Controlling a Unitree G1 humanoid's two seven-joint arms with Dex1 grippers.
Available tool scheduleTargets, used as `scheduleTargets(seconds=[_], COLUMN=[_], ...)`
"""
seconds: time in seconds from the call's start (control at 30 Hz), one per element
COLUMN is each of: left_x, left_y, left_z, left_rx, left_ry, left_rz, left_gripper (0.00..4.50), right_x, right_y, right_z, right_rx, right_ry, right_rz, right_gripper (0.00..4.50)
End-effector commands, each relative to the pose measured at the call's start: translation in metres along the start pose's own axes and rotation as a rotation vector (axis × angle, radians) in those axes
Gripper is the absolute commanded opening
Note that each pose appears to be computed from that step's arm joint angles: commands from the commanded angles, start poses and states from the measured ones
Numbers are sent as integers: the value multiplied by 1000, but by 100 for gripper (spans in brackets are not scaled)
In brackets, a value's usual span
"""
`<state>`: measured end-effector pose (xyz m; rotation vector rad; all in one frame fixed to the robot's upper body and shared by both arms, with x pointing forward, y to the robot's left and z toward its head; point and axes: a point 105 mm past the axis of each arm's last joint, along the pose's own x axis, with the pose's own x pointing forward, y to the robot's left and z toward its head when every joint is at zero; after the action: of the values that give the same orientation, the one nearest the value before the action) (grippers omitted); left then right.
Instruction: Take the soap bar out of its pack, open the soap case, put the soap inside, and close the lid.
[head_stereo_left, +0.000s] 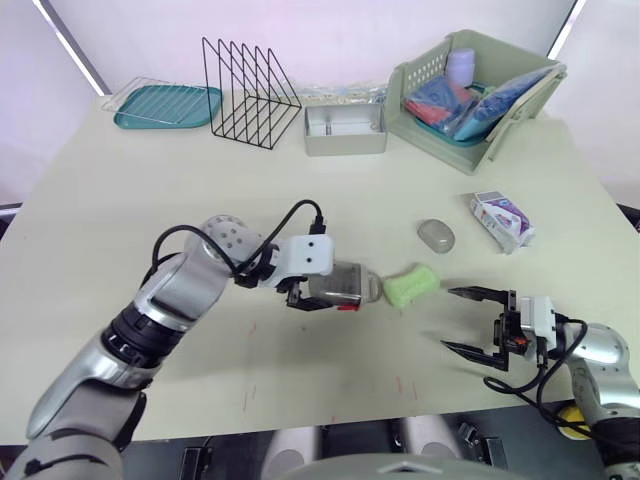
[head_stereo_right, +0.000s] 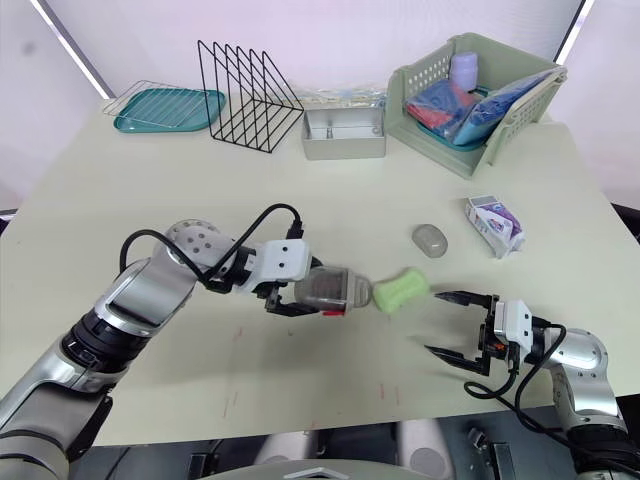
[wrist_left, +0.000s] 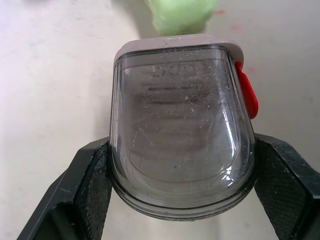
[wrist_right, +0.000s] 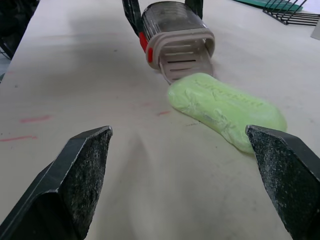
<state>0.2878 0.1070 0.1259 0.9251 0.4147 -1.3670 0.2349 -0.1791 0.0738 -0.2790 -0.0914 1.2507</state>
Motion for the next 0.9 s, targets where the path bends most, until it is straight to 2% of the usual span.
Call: scheduleTargets(seconds=[0.03, 0.4, 0.7, 0.73, 0.9], left_x=[-13, -38, -40, -41, -45], left_y=[11, 7, 3, 3, 3], left_z=[-2, -31, -45, -45, -43], left_rx=[47, 45, 35, 32, 25], left_ry=[11, 3, -10, -15, -37], left_rz=[72, 59, 40, 39, 33], left_gripper=[345, 345, 345, 447, 447], right_x=[0, -1, -4, -5, -7], right_y=[0, -3, -4, -4, -4], right_z=[3, 1, 0, -1, -2], right_rx=[-26, -30, -27, -27, -27], right_ry=[-11, -5, 12, 14, 23], right_rz=[-1, 4, 7, 8, 9], right_gripper=[449, 449, 449, 450, 450])
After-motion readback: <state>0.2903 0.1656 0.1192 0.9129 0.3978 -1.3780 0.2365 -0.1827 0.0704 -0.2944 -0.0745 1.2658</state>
